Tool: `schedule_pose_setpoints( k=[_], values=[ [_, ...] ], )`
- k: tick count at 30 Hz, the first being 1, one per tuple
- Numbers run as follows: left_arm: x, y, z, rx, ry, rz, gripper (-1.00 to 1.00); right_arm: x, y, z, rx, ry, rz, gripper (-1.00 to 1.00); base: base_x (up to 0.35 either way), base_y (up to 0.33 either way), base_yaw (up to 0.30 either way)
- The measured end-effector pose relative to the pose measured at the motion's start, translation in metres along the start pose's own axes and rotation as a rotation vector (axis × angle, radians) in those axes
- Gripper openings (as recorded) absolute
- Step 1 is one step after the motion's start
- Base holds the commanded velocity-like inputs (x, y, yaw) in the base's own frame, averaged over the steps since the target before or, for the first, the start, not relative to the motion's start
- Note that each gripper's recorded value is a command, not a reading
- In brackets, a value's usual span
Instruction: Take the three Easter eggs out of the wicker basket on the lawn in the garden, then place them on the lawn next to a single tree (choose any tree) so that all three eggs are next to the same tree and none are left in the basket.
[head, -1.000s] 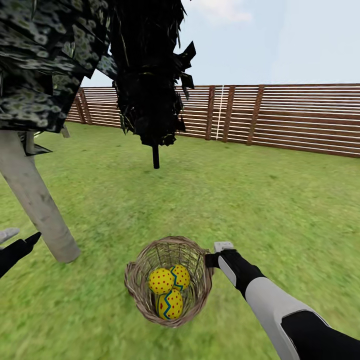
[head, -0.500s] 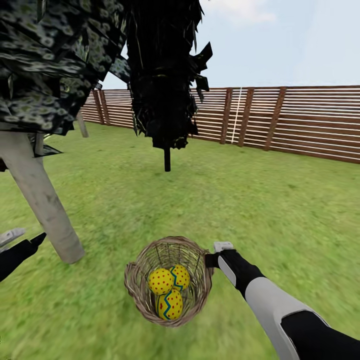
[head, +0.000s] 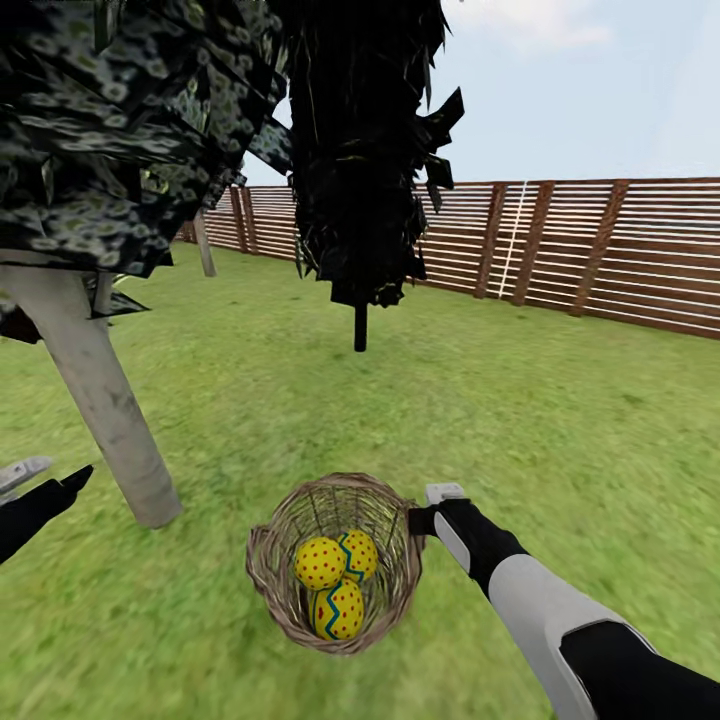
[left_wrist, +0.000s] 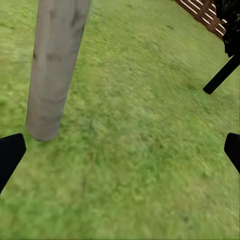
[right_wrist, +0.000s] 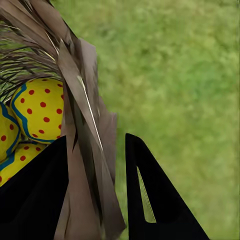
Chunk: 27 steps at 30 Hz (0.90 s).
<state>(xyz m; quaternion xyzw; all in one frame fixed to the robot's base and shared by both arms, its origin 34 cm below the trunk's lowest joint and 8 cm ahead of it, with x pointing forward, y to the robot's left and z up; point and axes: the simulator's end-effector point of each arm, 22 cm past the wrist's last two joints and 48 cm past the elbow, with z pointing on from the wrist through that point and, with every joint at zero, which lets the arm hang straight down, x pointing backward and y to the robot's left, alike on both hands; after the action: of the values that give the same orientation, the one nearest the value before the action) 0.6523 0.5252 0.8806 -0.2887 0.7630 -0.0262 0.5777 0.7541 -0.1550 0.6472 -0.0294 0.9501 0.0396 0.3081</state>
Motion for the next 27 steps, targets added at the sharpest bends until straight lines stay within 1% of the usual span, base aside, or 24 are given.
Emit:
schedule_pose_setpoints(
  k=[2,6,27],
  values=[
    [-0.001,0.0,-0.001,0.001,-0.002,-0.001,1.0,-0.001,0.001,-0.001,-0.001,-0.002,-0.002,-1.0,0.25,-0.184,0.21],
    [-0.003,-0.001,-0.002,0.003,-0.005,-0.002,1.0,-0.003,0.003,-0.003,0.001,-0.007,-0.025,-1.0,0.254,-0.171,0.209],
    [-0.013,-0.005,-0.009,0.016,-0.025,-0.009,1.0,-0.015,0.004,-0.014,0.002,-0.034,-0.029,-1.0,0.247,-0.138,0.197]
  ],
)
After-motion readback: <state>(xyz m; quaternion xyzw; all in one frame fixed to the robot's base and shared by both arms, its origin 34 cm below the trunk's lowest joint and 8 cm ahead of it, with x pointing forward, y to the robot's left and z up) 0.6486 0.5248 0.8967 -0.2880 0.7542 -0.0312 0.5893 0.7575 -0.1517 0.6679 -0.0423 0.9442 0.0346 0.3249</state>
